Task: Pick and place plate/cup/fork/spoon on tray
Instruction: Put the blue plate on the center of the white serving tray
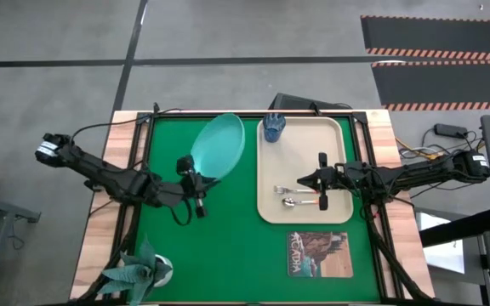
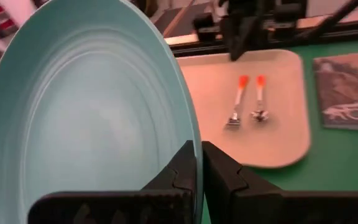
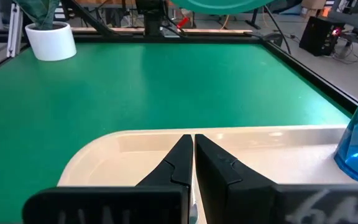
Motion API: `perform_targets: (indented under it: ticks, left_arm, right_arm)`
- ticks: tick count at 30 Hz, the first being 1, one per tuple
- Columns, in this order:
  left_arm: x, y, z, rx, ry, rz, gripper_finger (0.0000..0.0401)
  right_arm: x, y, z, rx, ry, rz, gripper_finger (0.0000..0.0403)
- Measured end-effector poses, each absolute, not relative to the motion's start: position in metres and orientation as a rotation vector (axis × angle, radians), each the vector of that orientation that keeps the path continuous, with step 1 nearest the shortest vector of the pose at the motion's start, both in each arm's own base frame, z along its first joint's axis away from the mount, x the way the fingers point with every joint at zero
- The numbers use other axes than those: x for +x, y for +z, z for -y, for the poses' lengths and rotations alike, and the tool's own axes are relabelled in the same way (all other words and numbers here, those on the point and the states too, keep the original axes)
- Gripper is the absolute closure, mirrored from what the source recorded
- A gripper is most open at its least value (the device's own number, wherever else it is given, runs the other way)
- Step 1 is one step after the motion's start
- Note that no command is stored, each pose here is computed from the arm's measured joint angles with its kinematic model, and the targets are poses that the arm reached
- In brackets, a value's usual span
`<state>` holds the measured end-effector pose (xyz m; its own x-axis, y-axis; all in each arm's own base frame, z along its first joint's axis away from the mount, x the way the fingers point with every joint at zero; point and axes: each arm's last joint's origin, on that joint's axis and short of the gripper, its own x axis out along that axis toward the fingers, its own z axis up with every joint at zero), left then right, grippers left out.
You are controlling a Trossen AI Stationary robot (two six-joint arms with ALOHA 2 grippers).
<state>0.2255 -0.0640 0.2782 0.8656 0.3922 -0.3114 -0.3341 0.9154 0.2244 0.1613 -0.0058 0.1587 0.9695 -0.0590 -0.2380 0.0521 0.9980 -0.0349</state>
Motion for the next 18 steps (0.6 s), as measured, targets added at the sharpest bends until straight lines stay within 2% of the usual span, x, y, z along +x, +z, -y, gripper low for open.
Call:
perform_targets:
  ticks: [8,18]
  left_arm:
    - [0.225,0.280,0.077,0.171,0.194,-0.349,0.0401]
    - [0.225,0.280,0.081,0.150,0.083,-0.355,0.0401]
  right_arm:
    - [0.161,0.158,0.006,-0.038,-0.055,-0.252,0.0394]
    - [0.161,0.158,0.006,-0.026,-0.056,-0.252,0.0394]
